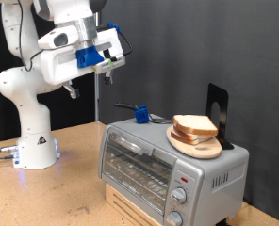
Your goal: Make a piece of toast with the oven
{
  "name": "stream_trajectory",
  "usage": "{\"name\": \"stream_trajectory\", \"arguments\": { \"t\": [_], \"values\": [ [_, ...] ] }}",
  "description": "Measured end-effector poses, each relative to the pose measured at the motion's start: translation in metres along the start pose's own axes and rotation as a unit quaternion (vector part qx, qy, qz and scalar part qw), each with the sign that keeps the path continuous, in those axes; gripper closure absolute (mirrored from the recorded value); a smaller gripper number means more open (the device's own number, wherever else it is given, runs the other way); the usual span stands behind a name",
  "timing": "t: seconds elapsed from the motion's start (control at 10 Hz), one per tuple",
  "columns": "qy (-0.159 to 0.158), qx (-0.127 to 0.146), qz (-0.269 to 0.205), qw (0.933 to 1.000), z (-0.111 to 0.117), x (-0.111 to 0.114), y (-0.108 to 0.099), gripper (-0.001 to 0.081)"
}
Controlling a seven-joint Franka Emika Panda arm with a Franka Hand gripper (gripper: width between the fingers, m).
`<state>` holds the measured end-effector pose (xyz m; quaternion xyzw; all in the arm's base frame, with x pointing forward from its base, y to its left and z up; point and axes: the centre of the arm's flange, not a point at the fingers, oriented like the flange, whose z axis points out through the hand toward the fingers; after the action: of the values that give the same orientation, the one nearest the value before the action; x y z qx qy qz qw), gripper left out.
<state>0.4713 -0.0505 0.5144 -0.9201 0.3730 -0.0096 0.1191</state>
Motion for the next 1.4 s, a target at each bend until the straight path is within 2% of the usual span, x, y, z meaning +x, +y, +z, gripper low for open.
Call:
{"name": "stream_trajectory", "arguments": {
  "t": [0.1, 0.3, 0.4, 0.5, 0.8, 0.9, 1.1, 1.4],
  "values": [
    [-0.016, 0.021, -0.001, 0.9997, -0.001, -0.001, -0.001, 0.0006],
    [-0.060, 0.096, 0.015, 0.9934, -0.010, -0.002, -0.002, 0.0006],
    [-0.068, 0.106, 0.019, 0.9918, -0.011, -0.004, -0.004, 0.0006],
    [-0.073, 0.101, 0.021, 0.9920, -0.006, -0.007, -0.006, 0.0006],
    [-0.058, 0.031, 0.019, 0.9977, 0.044, -0.023, -0.013, 0.0006],
    [-0.054, 0.019, 0.016, 0.9982, 0.062, -0.028, -0.014, 0.0006],
    [-0.049, 0.011, 0.011, 0.9987, 0.090, -0.037, -0.013, 0.0006],
    [-0.040, 0.004, 0.006, 0.9992, 0.118, -0.048, -0.005, 0.0006]
  ]
}}
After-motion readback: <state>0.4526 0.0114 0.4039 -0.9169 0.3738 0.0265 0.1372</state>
